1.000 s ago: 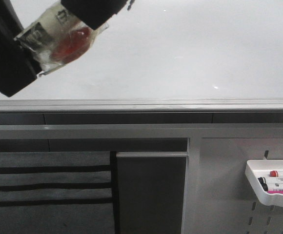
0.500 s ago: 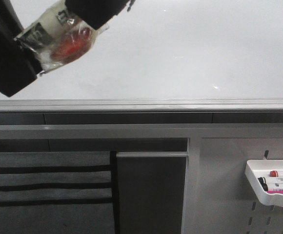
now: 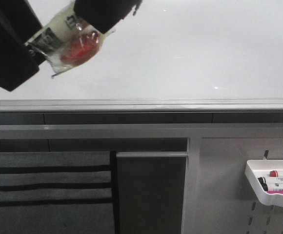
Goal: Write number 3 on whiteboard
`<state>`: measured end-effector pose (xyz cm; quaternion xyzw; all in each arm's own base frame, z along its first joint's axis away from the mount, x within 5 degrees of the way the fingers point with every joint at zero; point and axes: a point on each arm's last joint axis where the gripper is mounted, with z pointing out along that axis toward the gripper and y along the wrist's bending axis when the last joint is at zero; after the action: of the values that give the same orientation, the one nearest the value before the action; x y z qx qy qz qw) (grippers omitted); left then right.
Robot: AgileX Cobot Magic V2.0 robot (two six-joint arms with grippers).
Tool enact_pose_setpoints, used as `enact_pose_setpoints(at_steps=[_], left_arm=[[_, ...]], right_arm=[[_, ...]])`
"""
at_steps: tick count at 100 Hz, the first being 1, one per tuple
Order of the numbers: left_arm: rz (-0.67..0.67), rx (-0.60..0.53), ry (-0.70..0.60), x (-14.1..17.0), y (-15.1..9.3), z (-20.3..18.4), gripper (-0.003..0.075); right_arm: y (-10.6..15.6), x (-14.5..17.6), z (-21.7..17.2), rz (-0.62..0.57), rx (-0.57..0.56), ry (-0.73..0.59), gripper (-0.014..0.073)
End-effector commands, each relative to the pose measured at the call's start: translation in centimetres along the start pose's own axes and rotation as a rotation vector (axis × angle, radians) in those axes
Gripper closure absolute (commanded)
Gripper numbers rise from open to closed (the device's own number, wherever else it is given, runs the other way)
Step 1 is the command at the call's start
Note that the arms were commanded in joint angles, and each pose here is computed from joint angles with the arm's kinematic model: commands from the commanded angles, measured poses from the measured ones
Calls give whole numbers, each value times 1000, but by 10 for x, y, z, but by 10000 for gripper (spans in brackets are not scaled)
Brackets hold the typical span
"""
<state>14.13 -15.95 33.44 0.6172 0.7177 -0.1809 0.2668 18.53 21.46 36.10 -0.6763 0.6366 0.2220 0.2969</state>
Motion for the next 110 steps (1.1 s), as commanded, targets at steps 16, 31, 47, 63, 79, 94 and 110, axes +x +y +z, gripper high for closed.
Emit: enact_pose_setpoints(at_steps=[16,31,47,63,79,94,110], left_arm=[[-58,-273,-205,-7,-7,-58,251],[-169,-357,-285,5,-18,-79,251],[-299,-441,-327,30,-28,-84,251],[-468,-576,-377,54,-25,-79,251],[-578,-646,-402,65,-20,-72,251],[-610,-718,-410,68,-14,-76,251],[-573,-790,-386,69,-9,-78,253]], right_arm=[[4,0,-58,151,282,7,575],[4,31,-82,395,442,-6,575],[3,77,-99,672,635,-73,575],[9,108,-96,792,696,-110,575],[10,109,-90,799,694,-139,575],[2,93,-100,801,707,-241,575],[-23,76,-108,800,649,-188,575]])
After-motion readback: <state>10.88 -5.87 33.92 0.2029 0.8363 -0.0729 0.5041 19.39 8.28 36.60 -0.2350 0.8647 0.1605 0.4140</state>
